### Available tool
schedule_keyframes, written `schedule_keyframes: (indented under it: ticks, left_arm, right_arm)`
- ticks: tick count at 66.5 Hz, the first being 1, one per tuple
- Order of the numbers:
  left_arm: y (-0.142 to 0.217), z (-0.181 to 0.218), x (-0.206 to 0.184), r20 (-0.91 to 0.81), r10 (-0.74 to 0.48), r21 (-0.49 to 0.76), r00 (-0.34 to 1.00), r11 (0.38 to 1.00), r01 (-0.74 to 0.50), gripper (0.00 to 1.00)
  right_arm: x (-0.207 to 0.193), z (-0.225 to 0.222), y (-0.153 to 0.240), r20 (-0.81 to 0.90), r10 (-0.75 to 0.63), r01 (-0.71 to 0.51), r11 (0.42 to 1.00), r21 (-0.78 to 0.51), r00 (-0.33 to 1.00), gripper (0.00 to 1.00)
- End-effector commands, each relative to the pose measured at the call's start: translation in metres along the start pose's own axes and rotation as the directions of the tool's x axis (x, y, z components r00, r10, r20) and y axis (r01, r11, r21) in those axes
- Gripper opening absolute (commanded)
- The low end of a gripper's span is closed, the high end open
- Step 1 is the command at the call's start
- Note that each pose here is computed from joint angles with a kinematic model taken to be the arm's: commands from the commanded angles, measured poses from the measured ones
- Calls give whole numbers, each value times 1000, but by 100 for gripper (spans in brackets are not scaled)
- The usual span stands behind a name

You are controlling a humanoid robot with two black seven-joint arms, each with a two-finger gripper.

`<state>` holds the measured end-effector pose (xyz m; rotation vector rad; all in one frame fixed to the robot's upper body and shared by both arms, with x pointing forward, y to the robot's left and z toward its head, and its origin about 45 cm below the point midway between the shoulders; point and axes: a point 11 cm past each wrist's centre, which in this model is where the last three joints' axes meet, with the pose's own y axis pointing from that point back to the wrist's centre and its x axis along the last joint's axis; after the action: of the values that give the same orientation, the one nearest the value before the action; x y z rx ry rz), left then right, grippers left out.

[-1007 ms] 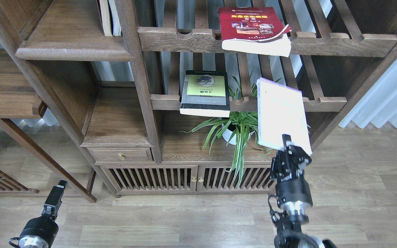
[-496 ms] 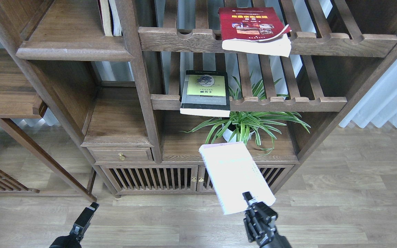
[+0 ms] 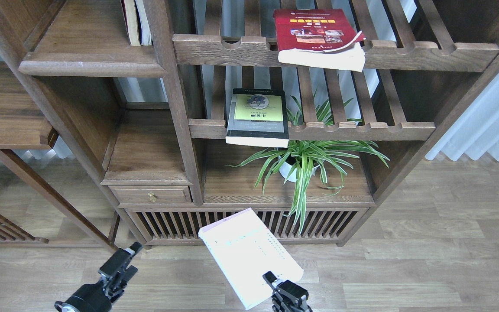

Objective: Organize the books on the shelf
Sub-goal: 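Lower the white book and grasp its edge with the left gripper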

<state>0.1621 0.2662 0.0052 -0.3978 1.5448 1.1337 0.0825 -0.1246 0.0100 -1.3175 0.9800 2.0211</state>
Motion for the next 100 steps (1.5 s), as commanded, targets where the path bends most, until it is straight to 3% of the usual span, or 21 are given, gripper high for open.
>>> schedule_keyframes:
  ticks: [1,26,52,87,100]
  left_arm:
    - [-8,-8,-6,-18,-23,6,1000,1000,23,100]
    - [-36,-39,-22,-62,-79,47,995,996,82,100]
    - [-39,-56,-16,-31,-51,120,998,991,54,97]
    - [-51,-72,-29,-46,-86,150,995,984,92,73]
    - [-51,-78,-28,-40,-83,180,996,980,89,54]
  right_arm:
    - [5,9,-1,2,14,-14,999,-30,1000,7]
    - [7,16,0,5,22,-22,998,-52,1000,8]
    - [7,16,0,6,22,-22,998,-54,1000,8]
    - [8,17,1,1,26,-26,998,-55,1000,8]
    - [8,17,1,-3,26,-26,998,-57,1000,8]
